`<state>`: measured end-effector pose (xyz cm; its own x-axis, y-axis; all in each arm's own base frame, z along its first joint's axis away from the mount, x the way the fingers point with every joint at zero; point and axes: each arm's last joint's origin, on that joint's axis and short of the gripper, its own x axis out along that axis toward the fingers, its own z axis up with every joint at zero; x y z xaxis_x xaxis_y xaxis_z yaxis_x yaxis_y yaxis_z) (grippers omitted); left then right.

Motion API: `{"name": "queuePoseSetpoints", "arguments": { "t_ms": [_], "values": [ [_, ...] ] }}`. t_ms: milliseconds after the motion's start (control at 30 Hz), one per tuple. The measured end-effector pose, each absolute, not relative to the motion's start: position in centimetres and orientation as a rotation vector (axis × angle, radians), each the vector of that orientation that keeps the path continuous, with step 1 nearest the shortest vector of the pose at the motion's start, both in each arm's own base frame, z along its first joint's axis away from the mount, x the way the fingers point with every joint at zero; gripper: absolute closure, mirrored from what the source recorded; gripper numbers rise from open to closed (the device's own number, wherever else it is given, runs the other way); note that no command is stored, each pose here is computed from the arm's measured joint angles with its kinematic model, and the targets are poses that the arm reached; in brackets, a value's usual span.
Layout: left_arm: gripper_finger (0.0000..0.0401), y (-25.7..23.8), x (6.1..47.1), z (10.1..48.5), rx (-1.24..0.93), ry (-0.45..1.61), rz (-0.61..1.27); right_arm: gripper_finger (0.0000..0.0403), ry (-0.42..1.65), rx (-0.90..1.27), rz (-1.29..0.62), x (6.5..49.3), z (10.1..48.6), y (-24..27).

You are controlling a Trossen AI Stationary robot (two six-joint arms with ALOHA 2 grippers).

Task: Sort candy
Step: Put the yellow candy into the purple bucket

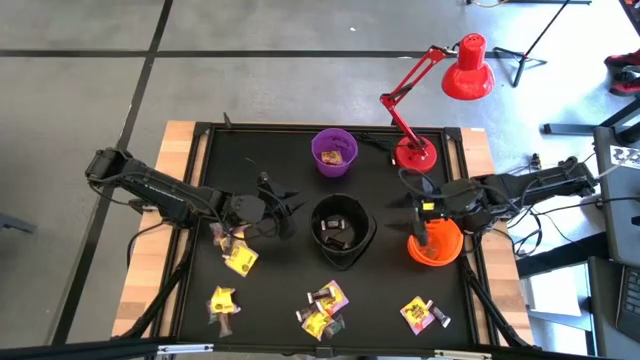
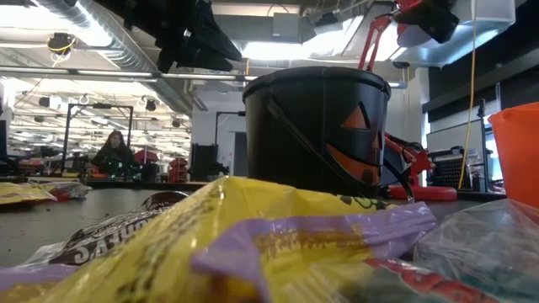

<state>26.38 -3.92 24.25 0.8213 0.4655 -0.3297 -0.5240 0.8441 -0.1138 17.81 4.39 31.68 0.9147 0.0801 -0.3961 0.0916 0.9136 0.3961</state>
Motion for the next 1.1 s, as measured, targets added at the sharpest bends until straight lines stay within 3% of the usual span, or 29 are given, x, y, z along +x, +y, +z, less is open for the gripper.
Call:
{"name": "queuePoseSetpoints", "arguments": {
  "t_ms": [333, 900, 1100],
  "values": [
    [0.0257, -3.9, 26.4, 24.3, -0.204, 0.297, 0.53, 0.0106, 0.295, 0.429, -0.212, 21.2, 31.0, 4.7],
    [0.0257, -3.9, 26.4, 24.3, -0.204, 0.297, 0.53, 0.0107, 0.563, 0.569, 0.276, 23.2, 29.0, 7.4],
    [0.0257, -3.9, 26.4, 24.3, -0.204, 0.297, 0.53, 0.0107, 0.61, 0.518, 0.33, 22.3, 28.5, 10.3]
  ]
}}
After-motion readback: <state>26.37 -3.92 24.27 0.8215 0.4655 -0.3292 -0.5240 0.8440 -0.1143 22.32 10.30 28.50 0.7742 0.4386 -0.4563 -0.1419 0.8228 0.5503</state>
